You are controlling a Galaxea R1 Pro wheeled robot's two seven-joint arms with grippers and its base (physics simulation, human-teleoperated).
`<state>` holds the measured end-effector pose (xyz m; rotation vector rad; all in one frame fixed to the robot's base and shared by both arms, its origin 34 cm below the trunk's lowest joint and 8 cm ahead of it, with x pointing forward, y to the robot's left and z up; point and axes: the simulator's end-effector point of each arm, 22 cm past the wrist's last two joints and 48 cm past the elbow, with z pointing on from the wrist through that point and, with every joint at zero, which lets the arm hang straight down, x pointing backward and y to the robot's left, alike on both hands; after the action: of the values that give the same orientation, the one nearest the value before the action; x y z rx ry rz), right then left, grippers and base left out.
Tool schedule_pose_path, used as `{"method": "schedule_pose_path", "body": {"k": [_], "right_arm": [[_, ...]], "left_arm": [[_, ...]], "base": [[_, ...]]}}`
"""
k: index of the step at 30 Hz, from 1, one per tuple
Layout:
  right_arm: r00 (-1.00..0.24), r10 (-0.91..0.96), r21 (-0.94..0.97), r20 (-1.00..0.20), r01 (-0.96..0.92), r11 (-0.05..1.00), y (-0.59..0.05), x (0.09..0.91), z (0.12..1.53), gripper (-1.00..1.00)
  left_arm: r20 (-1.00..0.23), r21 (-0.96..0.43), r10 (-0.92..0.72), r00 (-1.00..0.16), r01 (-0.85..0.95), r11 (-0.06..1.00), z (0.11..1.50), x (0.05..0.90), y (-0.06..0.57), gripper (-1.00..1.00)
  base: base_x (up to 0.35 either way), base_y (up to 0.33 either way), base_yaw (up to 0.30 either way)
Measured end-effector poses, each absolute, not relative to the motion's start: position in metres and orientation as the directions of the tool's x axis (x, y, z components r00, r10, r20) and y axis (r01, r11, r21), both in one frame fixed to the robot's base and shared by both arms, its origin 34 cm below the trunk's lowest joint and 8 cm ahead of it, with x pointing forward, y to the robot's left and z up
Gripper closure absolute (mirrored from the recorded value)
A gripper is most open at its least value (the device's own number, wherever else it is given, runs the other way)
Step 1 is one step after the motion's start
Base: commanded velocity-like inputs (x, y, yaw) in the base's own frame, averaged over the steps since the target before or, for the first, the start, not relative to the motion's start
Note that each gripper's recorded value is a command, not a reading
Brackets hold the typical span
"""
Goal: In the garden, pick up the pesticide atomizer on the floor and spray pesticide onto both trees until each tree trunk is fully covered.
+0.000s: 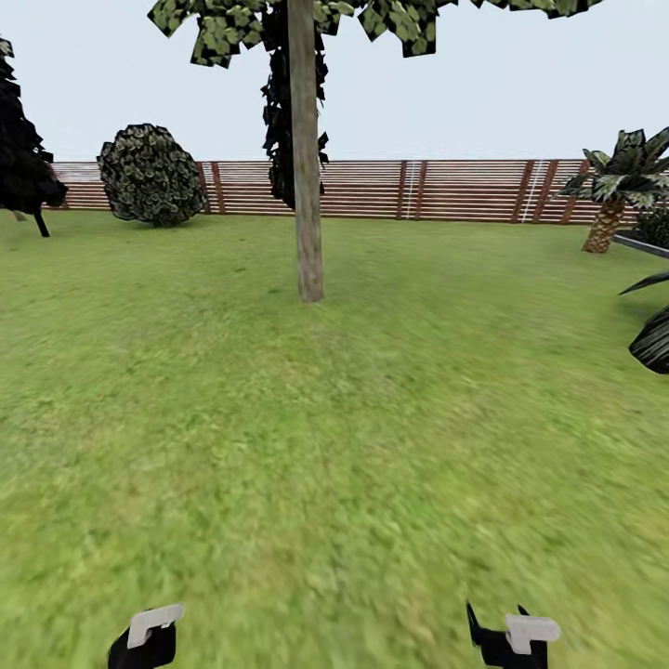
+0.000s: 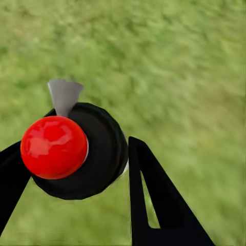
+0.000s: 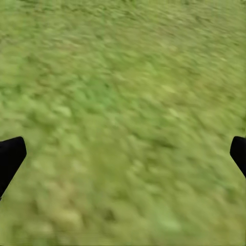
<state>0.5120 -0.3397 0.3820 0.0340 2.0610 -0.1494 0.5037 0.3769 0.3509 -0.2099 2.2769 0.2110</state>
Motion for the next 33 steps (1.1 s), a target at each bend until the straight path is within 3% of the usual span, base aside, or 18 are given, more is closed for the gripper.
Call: {"method": "schedule_pose_path", "body": {"k": [33], "right_arm": [[-0.475, -0.039, -0.092, -0.879, 0.088, 0.992, -0.3398, 0.5120, 0.3820, -1.00]], "left_arm": [[-0.756, 0.083, -0.082, -0.649, -0.219, 0.972, 0.3510, 0.5038, 0.3769, 1.00]], "base": [[0.337, 0.000, 0.000]]}}
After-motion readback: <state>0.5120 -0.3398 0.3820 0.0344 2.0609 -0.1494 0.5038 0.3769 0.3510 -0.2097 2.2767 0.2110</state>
